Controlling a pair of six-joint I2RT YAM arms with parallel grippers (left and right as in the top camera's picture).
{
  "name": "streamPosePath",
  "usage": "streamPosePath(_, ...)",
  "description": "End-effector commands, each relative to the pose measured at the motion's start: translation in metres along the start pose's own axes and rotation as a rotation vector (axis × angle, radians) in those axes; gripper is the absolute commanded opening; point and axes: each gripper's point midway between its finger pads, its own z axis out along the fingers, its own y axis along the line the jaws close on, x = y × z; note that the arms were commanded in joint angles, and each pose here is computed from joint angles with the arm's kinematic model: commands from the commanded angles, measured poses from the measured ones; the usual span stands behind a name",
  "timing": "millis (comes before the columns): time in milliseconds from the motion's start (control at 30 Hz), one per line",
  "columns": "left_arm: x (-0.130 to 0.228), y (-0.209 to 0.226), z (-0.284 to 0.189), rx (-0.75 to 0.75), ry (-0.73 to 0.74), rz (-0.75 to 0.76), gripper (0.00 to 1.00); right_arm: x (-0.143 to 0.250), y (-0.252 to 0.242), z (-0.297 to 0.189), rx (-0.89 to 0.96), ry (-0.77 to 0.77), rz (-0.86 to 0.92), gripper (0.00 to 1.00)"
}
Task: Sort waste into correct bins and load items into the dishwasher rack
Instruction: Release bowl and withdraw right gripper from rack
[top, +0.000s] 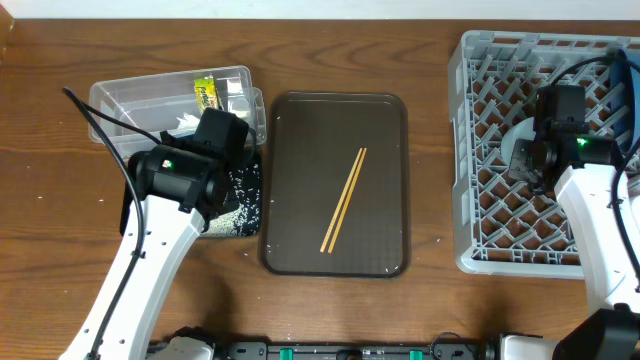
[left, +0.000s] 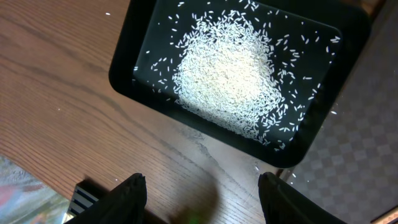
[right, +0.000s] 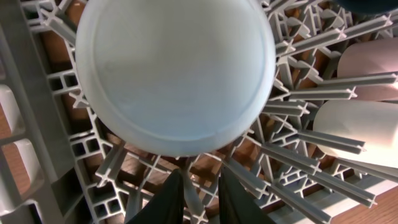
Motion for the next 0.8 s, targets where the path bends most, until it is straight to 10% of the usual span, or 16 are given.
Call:
streamPosePath(0, -0.002, 0.002, -0.001, -0.006, -0.004, -0.019, 0.61, -0.008, -0.008, -0.010, 0.020, -0.051, 0.007, 0.19)
streamPosePath(767, -0.002, 0.002, -0.001, -0.006, -0.004, -0.018, 0.66, -0.012, 0.045, -0.037, -0.308, -0.090, 0.011, 0.24)
